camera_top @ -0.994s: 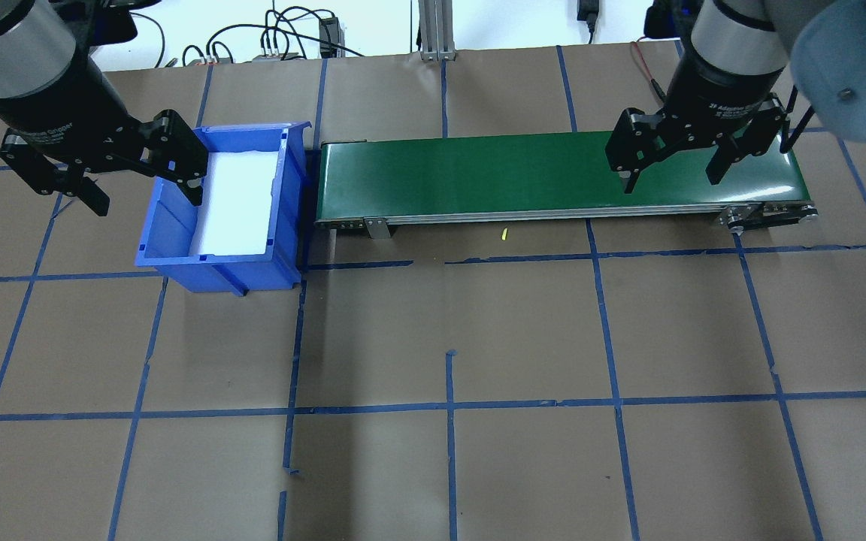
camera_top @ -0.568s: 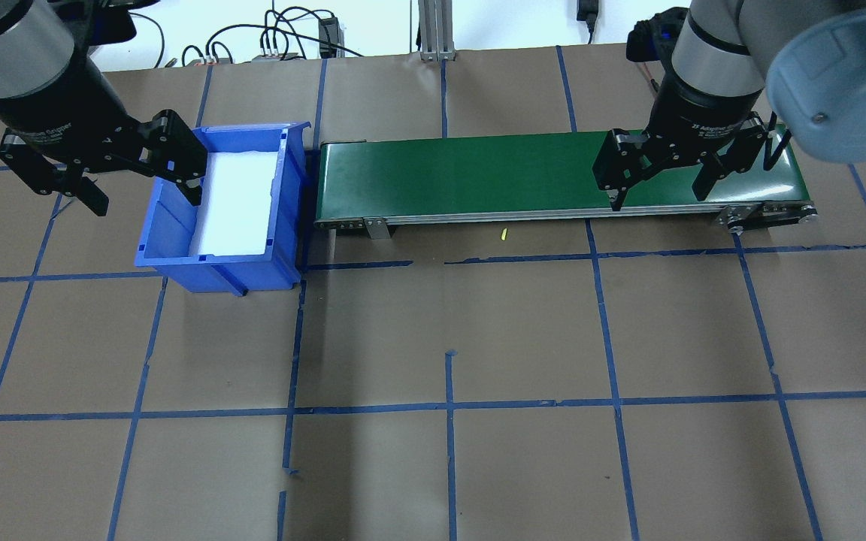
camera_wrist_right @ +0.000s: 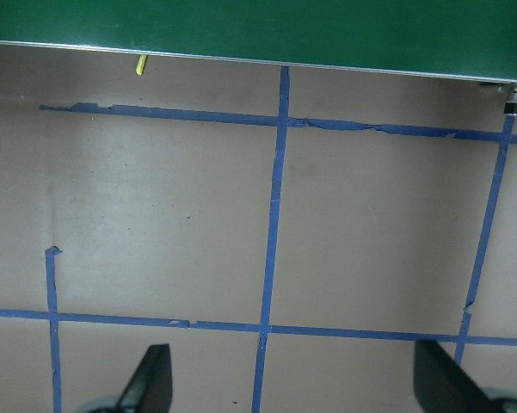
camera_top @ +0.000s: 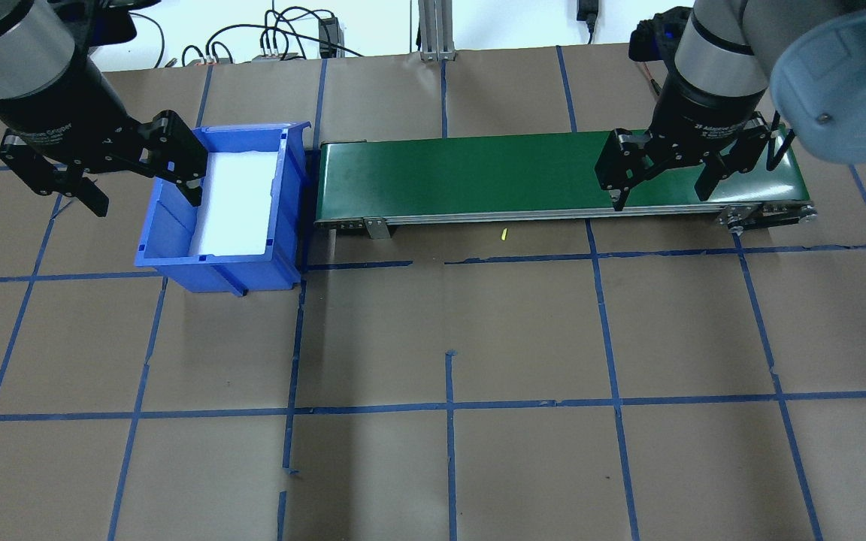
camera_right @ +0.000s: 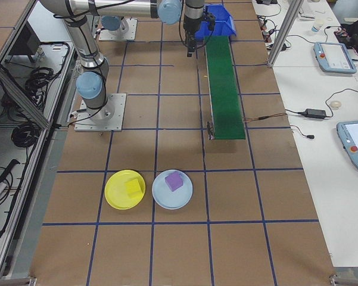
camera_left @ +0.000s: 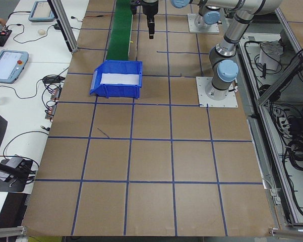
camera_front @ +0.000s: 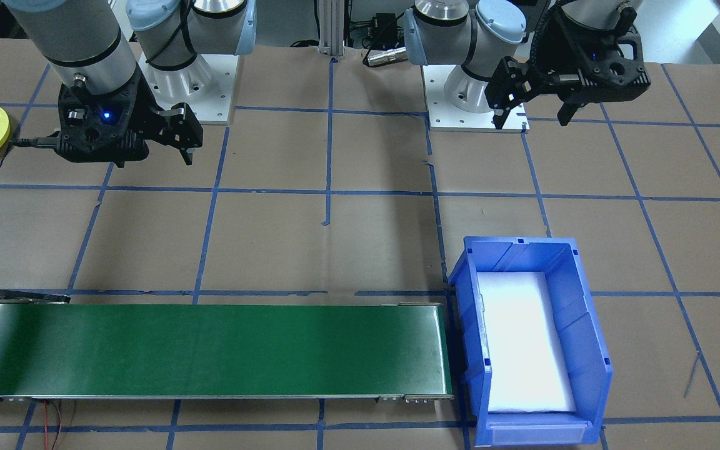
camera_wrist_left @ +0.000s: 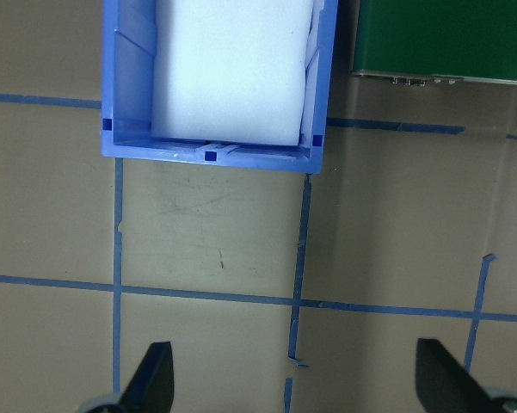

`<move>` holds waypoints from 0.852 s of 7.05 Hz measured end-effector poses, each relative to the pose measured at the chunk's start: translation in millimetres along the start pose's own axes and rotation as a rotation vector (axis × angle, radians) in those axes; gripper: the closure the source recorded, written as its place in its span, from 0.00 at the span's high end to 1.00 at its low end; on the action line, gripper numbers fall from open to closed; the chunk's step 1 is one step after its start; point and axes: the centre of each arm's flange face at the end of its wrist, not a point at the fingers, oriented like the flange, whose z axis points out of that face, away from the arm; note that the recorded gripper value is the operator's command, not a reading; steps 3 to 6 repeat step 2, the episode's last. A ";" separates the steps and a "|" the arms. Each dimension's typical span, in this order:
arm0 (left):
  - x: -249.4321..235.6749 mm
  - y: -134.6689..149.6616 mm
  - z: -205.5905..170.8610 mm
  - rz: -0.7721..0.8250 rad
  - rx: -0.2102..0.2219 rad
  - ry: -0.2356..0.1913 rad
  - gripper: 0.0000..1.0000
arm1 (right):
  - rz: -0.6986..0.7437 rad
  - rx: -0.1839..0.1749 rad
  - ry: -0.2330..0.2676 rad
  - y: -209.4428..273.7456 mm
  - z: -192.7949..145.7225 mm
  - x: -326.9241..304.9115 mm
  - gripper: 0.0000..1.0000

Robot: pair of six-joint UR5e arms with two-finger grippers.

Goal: Move block left to right into plate

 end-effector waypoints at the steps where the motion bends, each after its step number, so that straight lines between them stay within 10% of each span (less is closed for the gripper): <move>1: 0.0 0.0 0.0 0.000 0.000 0.000 1.00 | 0.000 0.000 0.001 0.0 -0.1 0.6 1.00; 6: 0.1 0.0 0.1 0.001 0.000 0.000 1.00 | 0.001 -0.001 0.001 0.1 0.1 1.2 1.00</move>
